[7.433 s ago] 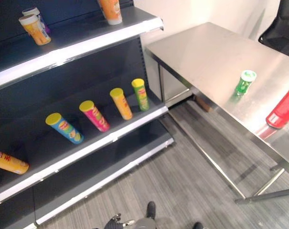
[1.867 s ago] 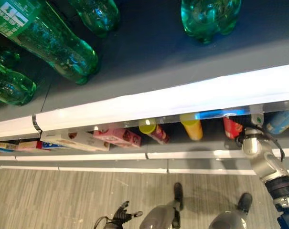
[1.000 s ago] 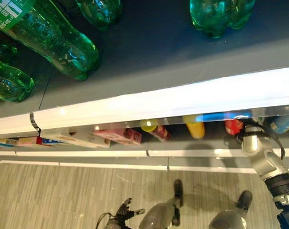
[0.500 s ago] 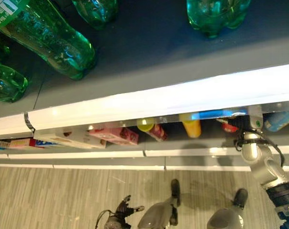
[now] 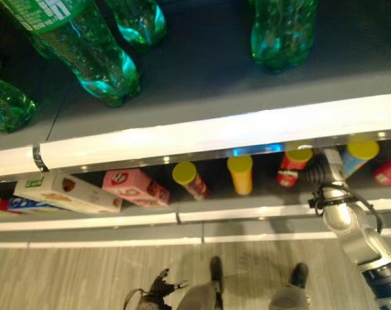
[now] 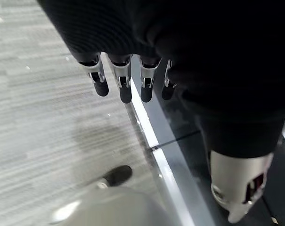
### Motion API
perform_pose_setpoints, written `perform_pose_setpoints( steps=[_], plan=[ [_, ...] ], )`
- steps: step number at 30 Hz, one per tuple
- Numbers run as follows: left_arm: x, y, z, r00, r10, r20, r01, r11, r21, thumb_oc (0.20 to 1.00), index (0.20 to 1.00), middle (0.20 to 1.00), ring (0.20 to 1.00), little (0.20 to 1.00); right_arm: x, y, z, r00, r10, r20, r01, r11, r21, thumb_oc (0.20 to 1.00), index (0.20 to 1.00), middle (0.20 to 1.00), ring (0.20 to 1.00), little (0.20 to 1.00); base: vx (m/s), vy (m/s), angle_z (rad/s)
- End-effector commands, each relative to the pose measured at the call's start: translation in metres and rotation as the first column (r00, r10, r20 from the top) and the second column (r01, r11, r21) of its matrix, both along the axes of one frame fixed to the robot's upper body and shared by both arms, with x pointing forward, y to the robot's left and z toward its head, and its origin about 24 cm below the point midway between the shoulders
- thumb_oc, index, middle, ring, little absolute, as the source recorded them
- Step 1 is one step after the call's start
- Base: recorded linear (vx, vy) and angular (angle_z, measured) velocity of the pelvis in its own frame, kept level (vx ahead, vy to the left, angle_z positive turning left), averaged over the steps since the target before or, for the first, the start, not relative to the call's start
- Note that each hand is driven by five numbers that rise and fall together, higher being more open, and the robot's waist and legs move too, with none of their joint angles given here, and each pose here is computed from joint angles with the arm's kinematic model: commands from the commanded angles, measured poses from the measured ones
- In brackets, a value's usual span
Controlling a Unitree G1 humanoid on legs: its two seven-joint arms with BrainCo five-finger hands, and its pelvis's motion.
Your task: Put the goods on the table back onto the shelves and tidy them up.
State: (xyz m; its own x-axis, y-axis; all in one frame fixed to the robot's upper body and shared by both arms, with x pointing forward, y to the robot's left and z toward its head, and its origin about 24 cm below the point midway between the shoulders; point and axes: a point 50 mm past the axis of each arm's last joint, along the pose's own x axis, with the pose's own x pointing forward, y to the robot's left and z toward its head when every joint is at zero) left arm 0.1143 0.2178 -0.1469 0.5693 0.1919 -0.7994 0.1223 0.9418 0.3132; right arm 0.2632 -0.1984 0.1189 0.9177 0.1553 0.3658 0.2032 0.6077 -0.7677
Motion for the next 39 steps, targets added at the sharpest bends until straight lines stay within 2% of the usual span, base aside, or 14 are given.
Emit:
perform_pose_setpoints(
  steps=[1, 4, 8, 13, 18, 19, 22, 23, 26, 27, 30, 32, 35, 39],
  plan=[
    [-0.003, 0.020, 0.000, 0.998, -0.036, -0.050, 0.039, 0.998, 0.048, 1.000, 1.000, 1.000, 1.000, 1.000, -0.010, -0.002, 0.018, 0.982, 0.183, -0.038, -0.177, 0.977, 0.121, 1.000, 1.000, 1.000, 1.000, 1.000, 0.06, -0.039, -0.19],
    [-0.006, 0.022, -0.001, 0.998, -0.032, -0.062, 0.034, 0.999, 0.042, 1.000, 1.000, 1.000, 1.000, 1.000, -0.017, -0.013, 0.010, 0.979, 0.178, -0.101, -0.161, 0.974, 0.158, 1.000, 1.000, 1.000, 1.000, 1.000, 0.03, 0.003, -0.26],
    [-0.010, 0.027, -0.001, 0.997, -0.012, -0.074, 0.014, 0.999, 0.029, 1.000, 1.000, 1.000, 1.000, 1.000, -0.032, -0.047, -0.014, 0.967, 0.085, -0.241, -0.029, 0.974, 0.226, 1.000, 1.000, 1.000, 1.000, 1.000, 0.03, 0.043, -0.31],
    [-0.008, 0.029, 0.001, 0.998, -0.012, -0.061, 0.013, 1.000, 0.020, 1.000, 1.000, 1.000, 1.000, 1.000, -0.043, -0.066, -0.036, 0.939, 0.030, -0.342, 0.080, 0.950, 0.302, 1.000, 1.000, 1.000, 1.000, 1.000, 0.01, 0.082, -0.22],
    [-0.008, 0.035, 0.003, 0.998, 0.001, -0.058, 0.000, 1.000, 0.022, 1.000, 1.000, 1.000, 1.000, 1.000, -0.068, -0.088, -0.089, 0.838, -0.036, -0.544, 0.289, 0.875, 0.387, 1.000, 1.000, 1.000, 1.000, 1.000, 0.00, 0.104, -0.25],
    [-0.005, 0.035, 0.004, 0.999, 0.008, -0.049, -0.007, 1.000, 0.018, 1.000, 1.000, 1.000, 1.000, 1.000, -0.081, -0.092, -0.122, 0.771, -0.076, -0.633, 0.427, 0.798, 0.425, 1.000, 1.000, 1.000, 1.000, 1.000, -0.01, 0.125, -0.20],
    [0.000, 0.035, 0.004, 0.999, 0.011, -0.046, -0.010, 1.000, 0.015, 1.000, 1.000, 1.000, 1.000, 1.000, -0.103, -0.086, -0.174, 0.641, -0.089, -0.762, 0.616, 0.653, 0.441, 1.000, 1.000, 1.000, 1.000, 1.000, -0.03, 0.110, -0.15],
    [0.000, 0.035, 0.004, 0.999, 0.011, -0.046, -0.010, 1.000, 0.016, 1.000, 1.000, 1.000, 1.000, 1.000, -0.102, -0.086, -0.174, 0.641, -0.089, -0.762, 0.615, 0.653, 0.441, 1.000, 1.000, 1.000, 1.000, 1.000, -0.07, 0.043, -0.19],
    [0.015, 0.034, 0.008, 1.000, -0.010, -0.025, 0.011, 0.999, 0.030, 1.000, 1.000, 1.000, 1.000, 1.000, -0.119, -0.065, -0.220, 0.463, -0.060, -0.884, 0.720, 0.607, 0.336, 1.000, 1.000, 1.000, 1.000, 1.000, -0.15, -0.028, -0.25],
    [0.015, 0.034, 0.008, 1.000, -0.010, -0.025, 0.011, 0.999, 0.030, 1.000, 1.000, 1.000, 1.000, 1.000, -0.118, -0.065, -0.220, 0.464, -0.059, -0.884, 0.719, 0.608, 0.337, 1.000, 1.000, 1.000, 1.000, 1.000, -0.19, -0.065, -0.47],
    [0.023, 0.033, 0.011, 1.000, -0.013, -0.003, 0.013, 0.999, 0.032, 1.000, 1.000, 1.000, 1.000, 1.000, -0.132, -0.060, -0.238, 0.365, -0.066, -0.929, 0.772, 0.578, 0.262, 1.000, 1.000, 1.000, 1.000, 1.000, -0.15, -0.063, -1.04],
    [0.020, 0.039, 0.012, 0.999, 0.032, 0.005, -0.032, 0.999, 0.030, 1.000, 1.000, 1.000, 1.000, 1.000, -0.152, -0.065, -0.253, 0.239, -0.093, -0.967, 0.818, 0.555, 0.149, 1.000, 1.000, 1.000, 1.000, 1.000, -0.13, -0.321, -0.57],
    [0.018, 0.046, 0.014, 0.999, 0.049, 0.005, -0.049, 0.998, 0.029, 1.000, 1.000, 1.000, 1.000, 1.000, -0.158, -0.066, -0.258, 0.185, -0.097, -0.978, 0.818, 0.567, 0.099, 1.000, 1.000, 1.000, 1.000, 1.000, -0.06, -0.467, -0.81],
    [0.018, 0.051, 0.016, 0.997, 0.072, 0.020, -0.073, 0.997, 0.039, 1.000, 1.000, 1.000, 1.000, 1.000, -0.158, -0.071, -0.257, 0.180, -0.107, -0.978, 0.817, 0.570, 0.088, 1.000, 1.000, 1.000, 1.000, 1.000, 0.04, -0.458, -1.04]
  ],
)
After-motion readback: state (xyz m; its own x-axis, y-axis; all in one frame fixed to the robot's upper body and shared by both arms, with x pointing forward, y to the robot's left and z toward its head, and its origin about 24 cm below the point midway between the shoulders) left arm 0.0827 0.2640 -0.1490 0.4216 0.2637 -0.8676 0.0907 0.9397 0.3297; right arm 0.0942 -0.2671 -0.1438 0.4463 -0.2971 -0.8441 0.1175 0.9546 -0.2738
